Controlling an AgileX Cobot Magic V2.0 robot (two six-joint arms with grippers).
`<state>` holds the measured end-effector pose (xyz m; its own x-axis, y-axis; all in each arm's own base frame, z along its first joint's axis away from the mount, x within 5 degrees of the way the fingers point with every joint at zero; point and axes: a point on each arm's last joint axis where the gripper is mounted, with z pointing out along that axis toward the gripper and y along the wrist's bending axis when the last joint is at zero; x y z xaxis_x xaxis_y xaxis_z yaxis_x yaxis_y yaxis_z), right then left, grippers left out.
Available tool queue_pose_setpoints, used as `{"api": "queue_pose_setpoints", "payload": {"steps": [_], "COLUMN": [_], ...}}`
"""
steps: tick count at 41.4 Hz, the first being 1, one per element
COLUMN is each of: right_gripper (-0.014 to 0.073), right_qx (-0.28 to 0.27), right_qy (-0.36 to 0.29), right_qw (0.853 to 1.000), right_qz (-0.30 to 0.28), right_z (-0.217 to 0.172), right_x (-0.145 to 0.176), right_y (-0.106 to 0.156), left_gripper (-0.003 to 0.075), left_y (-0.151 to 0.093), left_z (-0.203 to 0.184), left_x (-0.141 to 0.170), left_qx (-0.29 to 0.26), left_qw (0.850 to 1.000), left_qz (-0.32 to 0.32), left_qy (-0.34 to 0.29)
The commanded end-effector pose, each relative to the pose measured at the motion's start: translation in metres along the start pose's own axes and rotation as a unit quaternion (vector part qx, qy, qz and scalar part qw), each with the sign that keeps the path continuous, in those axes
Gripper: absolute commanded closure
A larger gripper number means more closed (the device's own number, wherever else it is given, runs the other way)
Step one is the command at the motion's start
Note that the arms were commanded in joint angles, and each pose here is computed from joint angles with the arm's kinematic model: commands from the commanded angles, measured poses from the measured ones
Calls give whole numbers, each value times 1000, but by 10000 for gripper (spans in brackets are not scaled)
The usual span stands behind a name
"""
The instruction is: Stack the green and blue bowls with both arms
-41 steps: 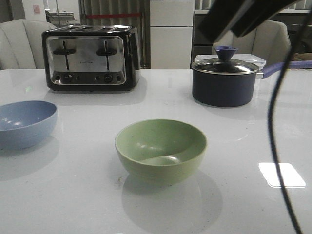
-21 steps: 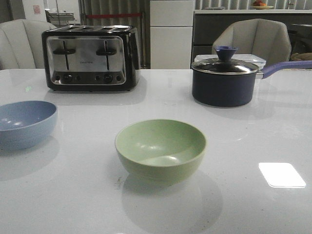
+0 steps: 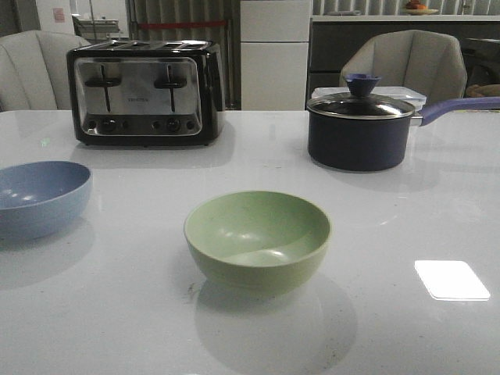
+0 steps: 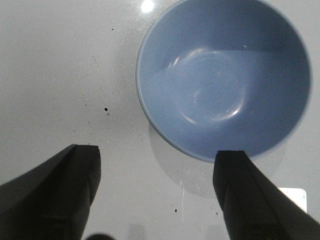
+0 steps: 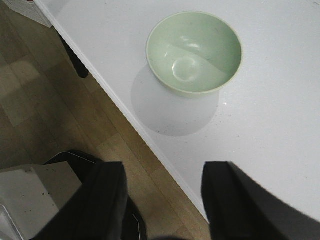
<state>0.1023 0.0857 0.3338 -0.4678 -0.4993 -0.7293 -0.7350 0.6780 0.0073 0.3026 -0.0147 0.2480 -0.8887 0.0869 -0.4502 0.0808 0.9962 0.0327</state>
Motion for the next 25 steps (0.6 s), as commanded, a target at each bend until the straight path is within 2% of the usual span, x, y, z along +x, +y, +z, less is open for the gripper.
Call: {"api": "queue_pose_setpoints", "payload": {"steps": [1,10,20,25], "right_gripper": [136,136,136,136], "right_qx": [9,9,9,9], "right_qy": [-41,-41,-41,-41], "right_qw": [999,999,999,999], "right_qz": [-3,-3,-3,-3], "right_z": [-7,-7,-7,-7], "right_x": [-10,-10,-10,-10], "right_y": [-1,-1,-1,-1], "left_gripper": [193,193,195,255], "left_y": [-1,-2,0,6], "left_z": [3,41,66,69], "left_x": [-24,-47,-59,-60], "left_qx": [3,4,5,1], "left_qw": [1000,1000,1000,1000], "left_qz": [-2,-2,-5,-11], "left_qy": [-31,-16,-5,1]}}
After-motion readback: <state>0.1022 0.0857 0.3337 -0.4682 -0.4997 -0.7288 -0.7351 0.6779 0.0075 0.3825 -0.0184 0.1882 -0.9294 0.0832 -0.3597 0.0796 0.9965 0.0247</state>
